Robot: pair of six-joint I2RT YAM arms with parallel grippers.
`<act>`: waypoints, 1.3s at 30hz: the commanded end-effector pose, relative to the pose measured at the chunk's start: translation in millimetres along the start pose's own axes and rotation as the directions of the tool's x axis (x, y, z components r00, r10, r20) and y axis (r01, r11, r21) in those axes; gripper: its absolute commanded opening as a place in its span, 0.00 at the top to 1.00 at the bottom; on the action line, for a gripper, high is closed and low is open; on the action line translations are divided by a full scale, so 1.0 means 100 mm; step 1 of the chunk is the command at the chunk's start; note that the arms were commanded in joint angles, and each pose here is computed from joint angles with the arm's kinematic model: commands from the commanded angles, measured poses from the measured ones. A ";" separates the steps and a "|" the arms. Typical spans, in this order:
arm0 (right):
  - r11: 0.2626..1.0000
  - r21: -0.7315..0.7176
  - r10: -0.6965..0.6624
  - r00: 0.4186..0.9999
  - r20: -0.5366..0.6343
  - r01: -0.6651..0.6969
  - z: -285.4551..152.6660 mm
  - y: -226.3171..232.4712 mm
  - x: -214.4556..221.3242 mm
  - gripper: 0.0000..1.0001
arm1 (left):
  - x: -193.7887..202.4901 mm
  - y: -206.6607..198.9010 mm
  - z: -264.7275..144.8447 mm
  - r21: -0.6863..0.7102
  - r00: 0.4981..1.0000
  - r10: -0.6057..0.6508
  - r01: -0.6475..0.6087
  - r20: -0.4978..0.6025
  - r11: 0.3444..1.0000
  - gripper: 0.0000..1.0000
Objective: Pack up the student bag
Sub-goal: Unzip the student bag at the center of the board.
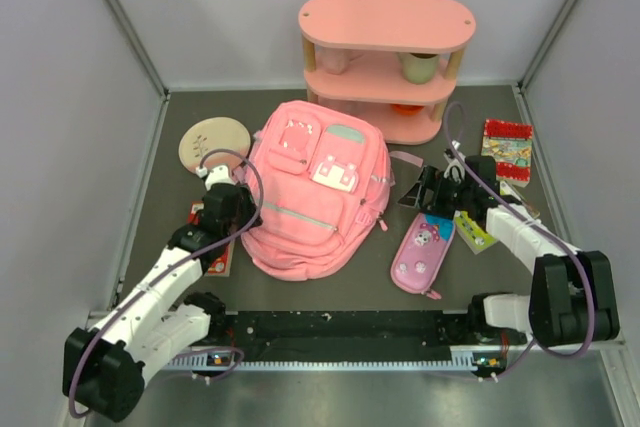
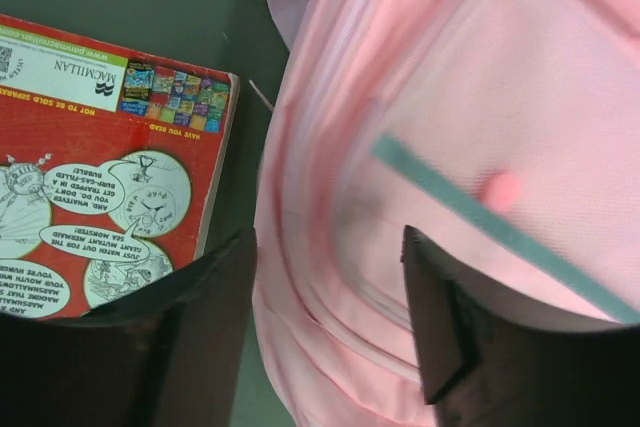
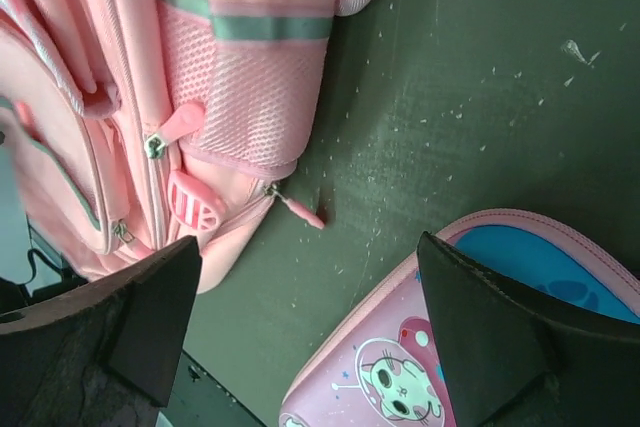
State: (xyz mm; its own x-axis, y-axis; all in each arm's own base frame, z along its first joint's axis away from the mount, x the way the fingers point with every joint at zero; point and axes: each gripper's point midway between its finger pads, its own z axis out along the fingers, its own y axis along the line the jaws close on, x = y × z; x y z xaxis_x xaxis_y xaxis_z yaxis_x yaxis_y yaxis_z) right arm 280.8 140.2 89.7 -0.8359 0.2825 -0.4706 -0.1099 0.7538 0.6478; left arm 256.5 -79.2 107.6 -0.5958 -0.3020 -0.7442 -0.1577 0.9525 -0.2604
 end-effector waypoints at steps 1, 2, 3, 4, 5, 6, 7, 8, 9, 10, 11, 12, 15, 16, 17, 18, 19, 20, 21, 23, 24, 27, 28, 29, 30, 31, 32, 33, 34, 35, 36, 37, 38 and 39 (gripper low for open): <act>1.000 -0.009 -0.018 0.999 0.047 0.018 0.05 0.03 -0.13 0.11 | -0.20 -0.03 -0.07 0.008 0.999 0.036 -0.037 0.024 0.999 0.26; 1.000 -0.021 0.000 0.999 0.050 0.001 0.06 0.06 -0.14 0.10 | -0.19 -0.05 -0.11 0.030 0.999 0.038 -0.039 0.031 0.999 0.22; 1.000 -0.028 0.013 0.999 0.050 -0.012 0.08 0.05 -0.12 0.10 | -0.15 -0.07 -0.13 0.050 0.999 0.043 -0.044 0.023 0.998 0.15; 0.998 -0.060 0.000 0.996 0.093 0.005 0.09 0.11 -0.23 0.09 | -0.06 -0.07 -0.15 0.069 0.999 0.046 -0.046 -0.002 0.997 0.13; 0.996 -0.087 0.035 0.995 0.098 -0.027 0.10 0.16 -0.24 0.09 | -0.06 -0.10 -0.20 0.102 0.999 0.035 -0.036 0.005 0.994 0.11; 0.994 -0.099 0.053 0.993 0.102 -0.043 0.14 0.15 -0.24 0.09 | -0.03 -0.13 -0.23 0.126 0.999 0.041 -0.041 -0.001 0.991 0.09; 0.991 -0.131 0.051 0.988 0.143 -0.032 0.16 0.21 -0.35 0.09 | 0.06 -0.13 -0.26 0.147 0.999 0.048 -0.043 -0.025 0.988 0.08; 0.986 -0.157 0.080 0.985 0.151 -0.056 0.19 0.27 -0.37 0.09 | 0.04 -0.14 -0.32 0.164 0.999 0.035 -0.033 -0.011 0.986 0.08; 0.983 -0.171 0.088 0.983 0.160 -0.060 0.21 0.30 -0.40 0.09 | 0.04 -0.15 -0.35 0.177 1.000 0.028 -0.027 -0.007 0.984 0.06; 0.979 -0.196 0.096 0.979 0.180 -0.060 0.26 0.35 -0.46 0.09 | 0.06 -0.21 -0.43 0.223 1.000 0.018 -0.015 -0.010 0.975 0.05; 0.978 -0.203 0.093 0.980 0.176 -0.057 0.31 0.40 -0.45 0.09 | 0.07 -0.25 -0.46 0.246 1.000 0.001 0.002 -0.012 0.969 0.05; 0.977 -0.209 0.088 0.979 0.183 -0.049 0.34 0.45 -0.50 0.09 | 0.08 -0.28 -0.49 0.270 1.000 -0.008 0.012 -0.017 0.963 0.04; 0.974 -0.222 0.091 0.980 0.177 -0.050 0.51 0.53 -0.57 0.08 | 0.14 -0.39 -0.57 0.342 0.998 -0.045 0.057 -0.043 0.938 0.03; 0.973 -0.221 0.108 0.978 0.178 -0.067 0.55 0.53 -0.60 0.08 | 0.17 -0.40 -0.58 0.353 0.998 -0.051 0.065 -0.047 0.933 0.03; 0.976 -0.198 0.127 0.975 0.184 -0.090 0.64 0.45 -0.62 0.08 | 0.19 -0.43 -0.59 0.365 0.996 -0.064 0.082 -0.059 0.928 0.03; 0.975 -0.199 0.135 0.973 0.189 -0.097 0.69 0.45 -0.65 0.08 | 0.20 -0.44 -0.59 0.372 0.996 -0.068 0.087 -0.063 0.924 0.03; 0.973 -0.203 0.146 0.971 0.189 -0.107 0.72 0.44 -0.66 0.09 | 0.23 -0.44 -0.58 0.378 0.995 -0.067 0.089 -0.072 0.921 0.03; 0.973 -0.196 0.155 0.971 0.181 -0.118 0.79 0.39 -0.64 0.09 | 0.24 -0.46 -0.59 0.386 0.995 -0.068 0.092 -0.077 0.918 0.04; 0.973 -0.205 0.150 0.969 0.198 -0.108 0.80 0.41 -0.70 0.09 | 0.25 -0.48 -0.59 0.396 0.995 -0.063 0.091 -0.081 0.914 0.04; 0.965 -0.232 0.170 0.966 0.196 -0.123 0.83 0.43 -0.71 0.11 | 0.26 -0.49 -0.59 0.400 0.995 -0.058 0.087 -0.086 0.912 0.04; 0.961 -0.252 0.171 0.964 0.204 -0.117 0.87 0.43 -0.73 0.14 | 0.25 -0.51 -0.59 0.409 0.995 -0.056 0.086 -0.085 0.909 0.04; 0.946 -0.290 0.202 0.963 0.177 -0.145 0.92 0.45 -0.68 0.27 | 0.29 -0.56 -0.59 0.434 0.994 -0.042 0.082 -0.102 0.897 0.04; 0.939 -0.314 0.207 0.960 0.188 -0.141 0.91 0.49 -0.72 0.30 | 0.28 -0.59 -0.59 0.452 0.994 -0.038 0.079 -0.100 0.889 0.04; 0.934 -0.326 0.211 0.960 0.181 -0.144 0.92 0.50 -0.70 0.43 | 0.29 -0.61 -0.59 0.463 0.994 -0.031 0.076 -0.103 0.883 0.04; 0.931 -0.335 0.215 0.960 0.177 -0.147 0.93 0.50 -0.69 0.50 | 0.31 -0.63 -0.59 0.471 0.994 -0.025 0.072 -0.107 0.879 0.04; 0.918 -0.372 0.214 0.961 0.178 -0.135 0.91 0.58 -0.71 0.57 | 0.31 -0.66 -0.59 0.488 0.994 -0.021 0.072 -0.110 0.870 0.04; 0.912 -0.384 0.222 0.960 0.169 -0.143 0.90 0.59 -0.68 0.68 | 0.32 -0.68 -0.60 0.497 0.994 -0.014 0.067 -0.110 0.865 0.04; 0.907 -0.396 0.226 0.959 0.170 -0.143 0.88 0.61 -0.68 0.82 | 0.32 -0.69 -0.60 0.503 0.994 -0.010 0.065 -0.111 0.862 0.04; 0.899 -0.412 0.239 0.954 0.180 -0.148 0.84 0.65 -0.70 0.95 | 0.32 -0.71 -0.61 0.515 0.994 -0.002 0.059 -0.110 0.855 0.04; 0.901 -0.403 0.252 0.951 0.180 -0.162 0.81 0.60 -0.64 1.00 | 0.33 -0.72 -0.62 0.519 0.994 0.001 0.057 -0.110 0.853 0.04; 0.899 -0.405 0.258 0.948 0.187 -0.165 0.78 0.61 -0.63 1.00 | 0.31 -0.73 -0.64 0.525 0.995 0.001 0.054 -0.103 0.849 0.04; 0.896 -0.412 0.273 0.938 0.216 -0.166 0.70 0.65 -0.67 1.00 | 0.30 -0.73 -0.64 0.525 0.995 0.001 0.050 -0.096 0.849 0.04; 0.897 -0.410 0.278 0.934 0.224 -0.168 0.65 0.64 -0.58 1.00 | 0.30 -0.76 -0.65 0.535 0.996 0.003 0.045 -0.090 0.844 0.04; 0.897 -0.408 0.281 0.930 0.235 -0.168 0.61 0.65 -0.56 1.00 | 0.29 -0.77 -0.67 0.539 0.997 0.003 0.042 -0.083 0.841 0.04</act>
State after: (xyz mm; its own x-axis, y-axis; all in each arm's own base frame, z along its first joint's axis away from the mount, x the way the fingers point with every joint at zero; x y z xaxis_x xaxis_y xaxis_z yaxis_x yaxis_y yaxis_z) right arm 362.9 206.7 77.2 -0.7504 0.5691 -0.3364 -0.0598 0.4483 0.8919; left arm 195.1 -148.3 129.3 -0.7043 -0.3000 -0.6434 0.1833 0.7987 -0.5731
